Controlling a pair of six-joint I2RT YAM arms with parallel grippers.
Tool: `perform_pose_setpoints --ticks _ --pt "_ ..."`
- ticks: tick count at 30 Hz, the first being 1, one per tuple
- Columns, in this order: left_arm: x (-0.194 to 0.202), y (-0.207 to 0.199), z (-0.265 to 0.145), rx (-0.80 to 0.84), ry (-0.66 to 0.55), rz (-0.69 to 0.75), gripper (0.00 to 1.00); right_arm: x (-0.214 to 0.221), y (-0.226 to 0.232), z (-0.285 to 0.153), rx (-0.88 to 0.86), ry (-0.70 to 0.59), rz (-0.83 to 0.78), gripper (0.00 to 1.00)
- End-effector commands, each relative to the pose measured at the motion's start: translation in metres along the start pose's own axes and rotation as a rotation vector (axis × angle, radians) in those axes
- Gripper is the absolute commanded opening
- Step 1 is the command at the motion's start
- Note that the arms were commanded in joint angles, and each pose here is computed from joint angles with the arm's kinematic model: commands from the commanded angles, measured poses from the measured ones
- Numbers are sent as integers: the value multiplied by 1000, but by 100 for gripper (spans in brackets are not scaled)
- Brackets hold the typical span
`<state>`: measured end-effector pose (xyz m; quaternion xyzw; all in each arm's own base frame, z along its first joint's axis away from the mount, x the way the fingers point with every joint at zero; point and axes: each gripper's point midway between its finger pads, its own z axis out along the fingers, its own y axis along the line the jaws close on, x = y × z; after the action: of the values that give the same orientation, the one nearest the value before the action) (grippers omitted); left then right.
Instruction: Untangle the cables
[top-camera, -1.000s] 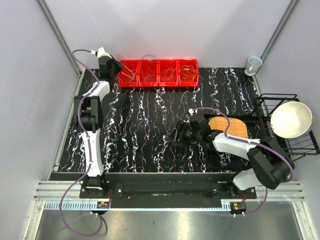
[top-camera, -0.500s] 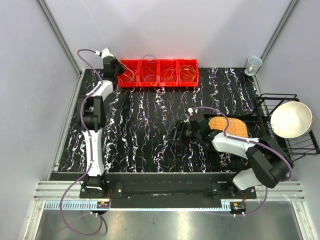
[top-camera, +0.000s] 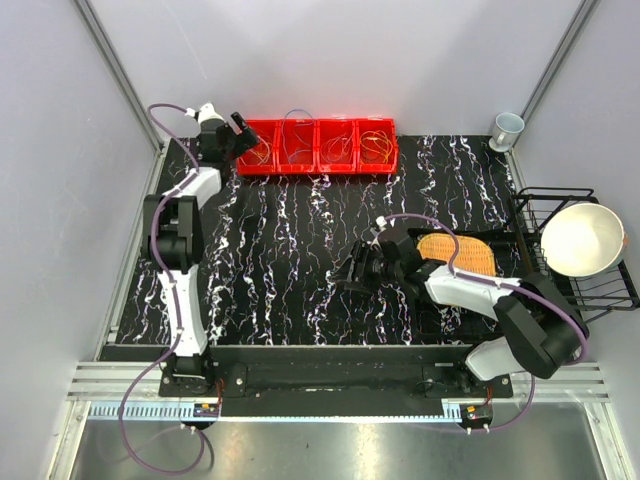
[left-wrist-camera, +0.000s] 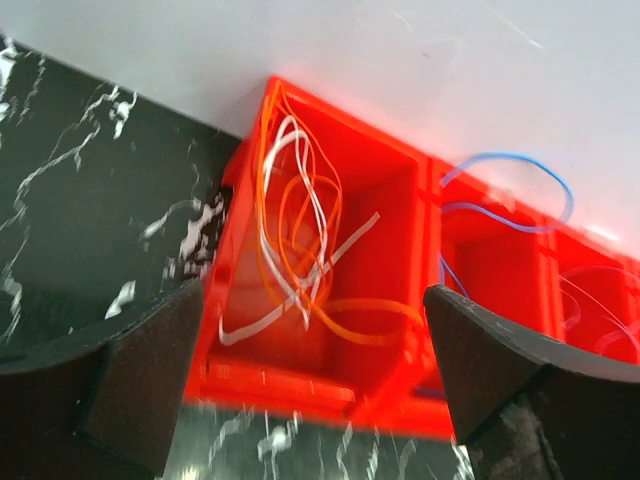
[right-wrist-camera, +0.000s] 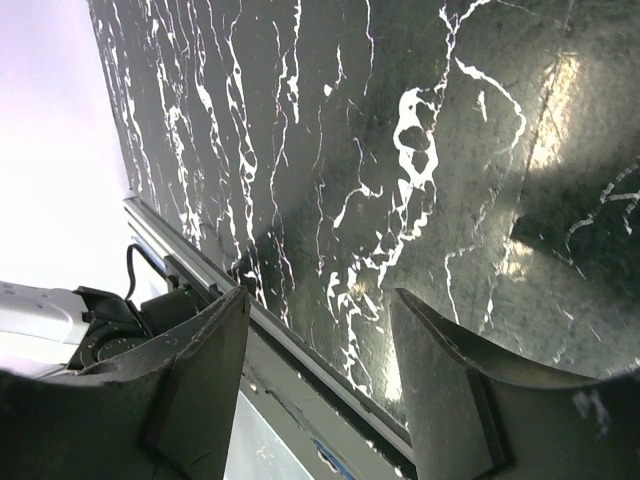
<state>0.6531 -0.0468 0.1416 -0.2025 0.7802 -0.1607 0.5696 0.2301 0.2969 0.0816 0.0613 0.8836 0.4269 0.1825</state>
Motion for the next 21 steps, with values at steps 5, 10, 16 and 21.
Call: perform_pose_setpoints --ticks 5,10,16,21 --pt "-78 -55 -93 115 -170 -37 95 -24 29 -28 0 -92 -126 65" --pt "-62 -44 -145 62 -80 -23 95 -31 32 -45 52 -121 -173 65" --pt "-35 -10 -217 -47 -31 -7 95 -37 41 -56 46 -160 -184 66" --pt "-26 5 -272 -67 -88 -72 95 -32 46 -66 20 -171 -167 67"
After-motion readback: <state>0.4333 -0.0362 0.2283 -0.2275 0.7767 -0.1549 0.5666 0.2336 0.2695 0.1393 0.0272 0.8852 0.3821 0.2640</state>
